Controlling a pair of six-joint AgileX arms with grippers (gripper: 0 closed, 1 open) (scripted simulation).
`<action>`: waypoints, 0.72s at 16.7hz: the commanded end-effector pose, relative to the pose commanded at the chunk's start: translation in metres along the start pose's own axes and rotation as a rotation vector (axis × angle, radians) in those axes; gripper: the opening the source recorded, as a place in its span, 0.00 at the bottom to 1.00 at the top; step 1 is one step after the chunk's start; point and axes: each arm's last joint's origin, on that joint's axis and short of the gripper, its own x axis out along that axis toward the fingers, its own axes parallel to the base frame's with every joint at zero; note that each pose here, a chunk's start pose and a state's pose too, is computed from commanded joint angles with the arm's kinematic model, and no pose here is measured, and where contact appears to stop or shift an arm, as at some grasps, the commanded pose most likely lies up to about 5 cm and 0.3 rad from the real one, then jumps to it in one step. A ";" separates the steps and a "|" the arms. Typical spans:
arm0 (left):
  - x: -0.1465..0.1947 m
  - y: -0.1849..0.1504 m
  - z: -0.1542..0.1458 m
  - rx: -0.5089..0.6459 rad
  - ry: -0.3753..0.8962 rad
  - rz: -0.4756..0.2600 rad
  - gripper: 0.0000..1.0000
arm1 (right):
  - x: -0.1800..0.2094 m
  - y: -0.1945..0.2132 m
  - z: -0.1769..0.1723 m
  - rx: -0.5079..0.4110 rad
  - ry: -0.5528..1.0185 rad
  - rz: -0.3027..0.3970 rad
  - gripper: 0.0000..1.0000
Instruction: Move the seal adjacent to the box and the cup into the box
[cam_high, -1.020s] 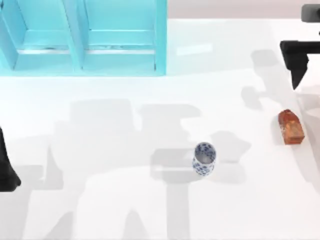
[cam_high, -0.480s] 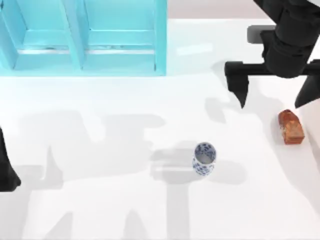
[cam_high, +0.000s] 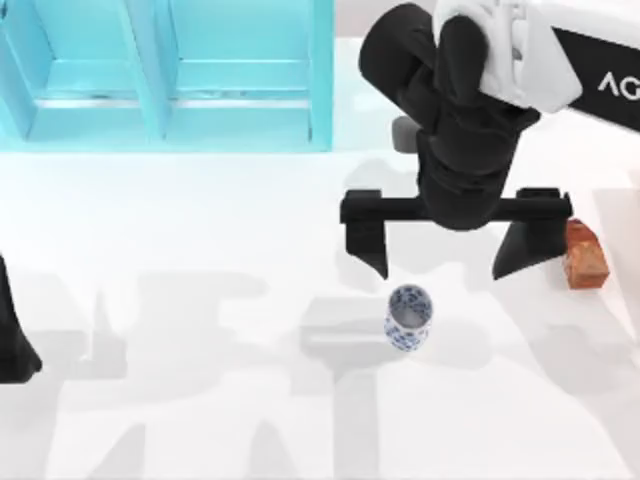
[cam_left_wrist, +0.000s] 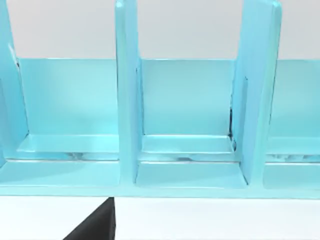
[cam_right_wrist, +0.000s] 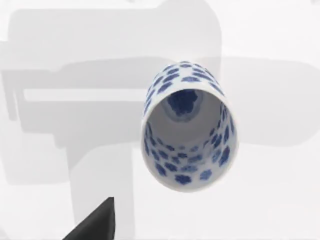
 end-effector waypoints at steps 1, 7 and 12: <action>0.000 0.000 0.000 0.000 0.000 0.000 1.00 | 0.000 0.000 0.000 0.000 0.000 0.000 1.00; 0.000 0.000 0.000 0.000 0.000 0.000 1.00 | 0.019 0.000 0.001 0.000 0.001 -0.001 1.00; 0.000 0.000 0.000 0.000 0.000 0.000 1.00 | 0.070 0.000 0.001 0.000 -0.004 0.003 1.00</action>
